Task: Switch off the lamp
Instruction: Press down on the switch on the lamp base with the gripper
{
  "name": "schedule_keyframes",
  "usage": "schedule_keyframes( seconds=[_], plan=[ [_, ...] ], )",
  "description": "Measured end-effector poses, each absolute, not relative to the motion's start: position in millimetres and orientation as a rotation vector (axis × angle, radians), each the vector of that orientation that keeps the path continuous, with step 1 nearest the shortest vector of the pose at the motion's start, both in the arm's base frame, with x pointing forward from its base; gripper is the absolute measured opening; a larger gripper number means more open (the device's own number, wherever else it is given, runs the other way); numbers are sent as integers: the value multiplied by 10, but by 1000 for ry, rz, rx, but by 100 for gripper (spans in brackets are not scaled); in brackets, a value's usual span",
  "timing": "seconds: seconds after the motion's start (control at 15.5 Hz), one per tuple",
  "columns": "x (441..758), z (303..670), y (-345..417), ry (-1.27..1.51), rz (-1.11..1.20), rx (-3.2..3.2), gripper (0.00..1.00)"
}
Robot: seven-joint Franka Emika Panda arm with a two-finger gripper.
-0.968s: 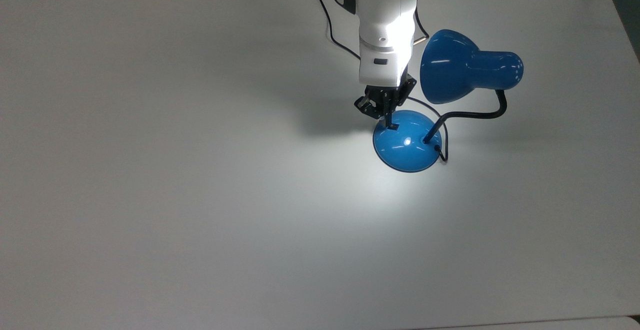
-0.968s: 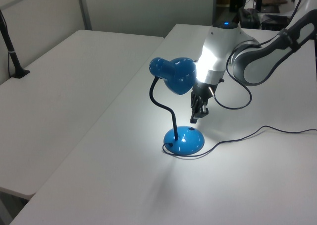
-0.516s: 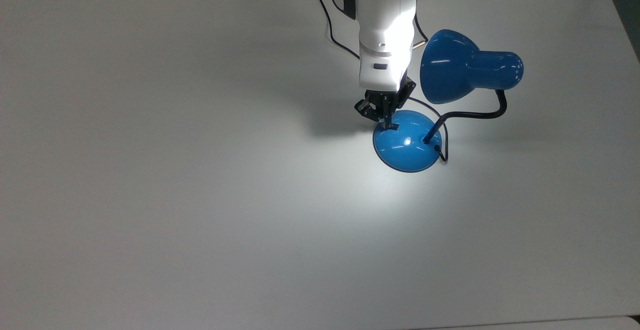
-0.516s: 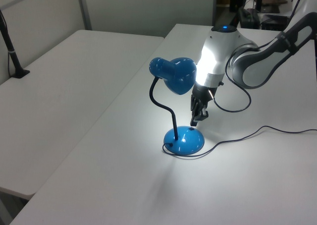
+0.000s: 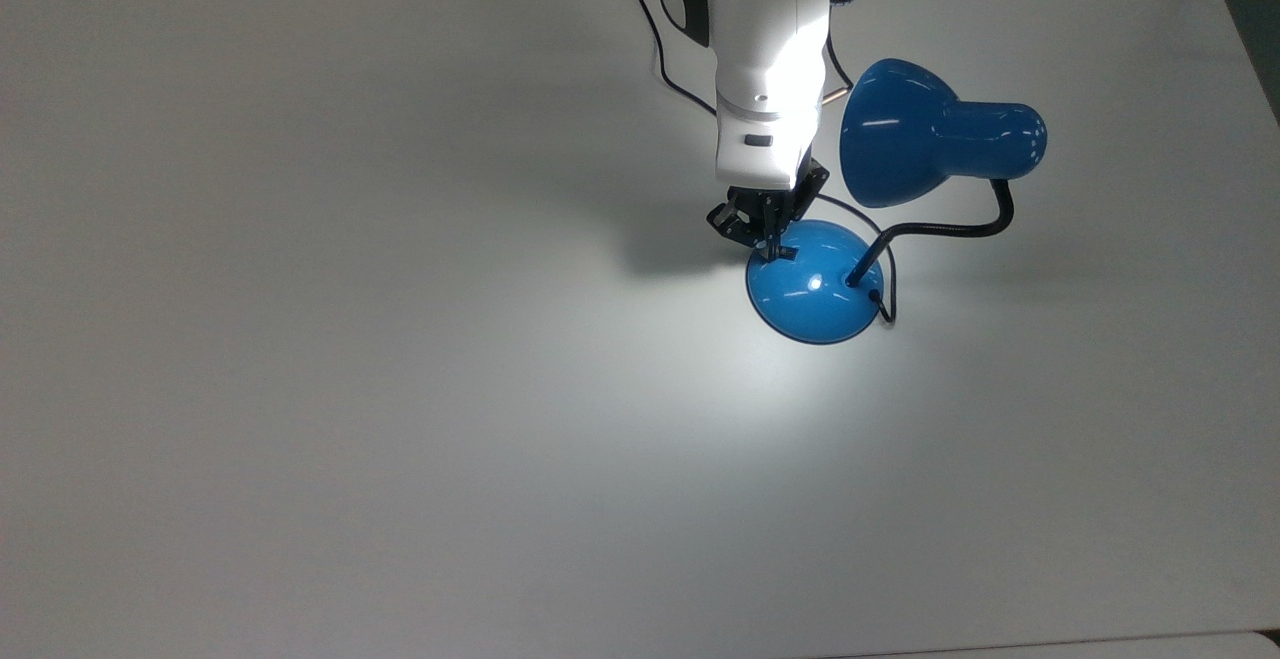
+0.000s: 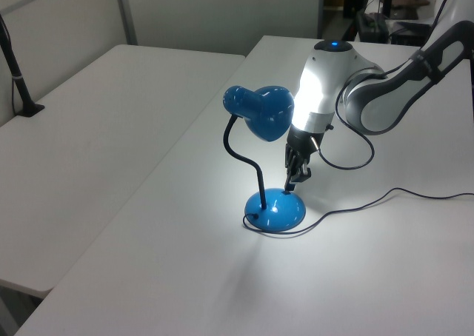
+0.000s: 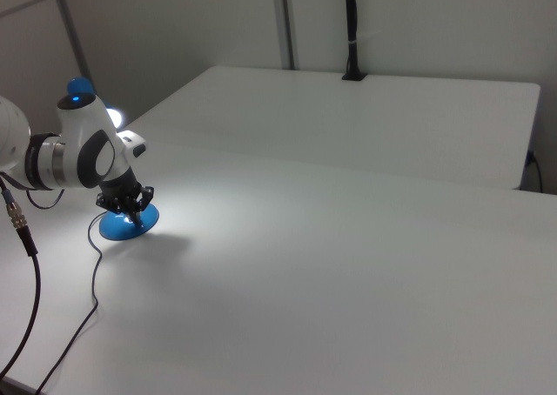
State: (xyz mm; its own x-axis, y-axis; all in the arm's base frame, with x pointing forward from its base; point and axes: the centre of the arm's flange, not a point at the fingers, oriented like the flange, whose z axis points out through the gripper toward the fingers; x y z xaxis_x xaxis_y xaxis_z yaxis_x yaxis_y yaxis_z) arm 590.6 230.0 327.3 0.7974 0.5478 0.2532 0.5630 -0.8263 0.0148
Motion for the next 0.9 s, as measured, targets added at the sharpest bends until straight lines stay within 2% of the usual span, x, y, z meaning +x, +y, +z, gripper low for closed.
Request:
schedule_keyframes(
  seconds=[0.52,0.9],
  plan=[
    [5897,3279,2332,-910,-383,-2913,1],
    [5923,3442,2307,-900,-423,-2908,1]
  ],
)
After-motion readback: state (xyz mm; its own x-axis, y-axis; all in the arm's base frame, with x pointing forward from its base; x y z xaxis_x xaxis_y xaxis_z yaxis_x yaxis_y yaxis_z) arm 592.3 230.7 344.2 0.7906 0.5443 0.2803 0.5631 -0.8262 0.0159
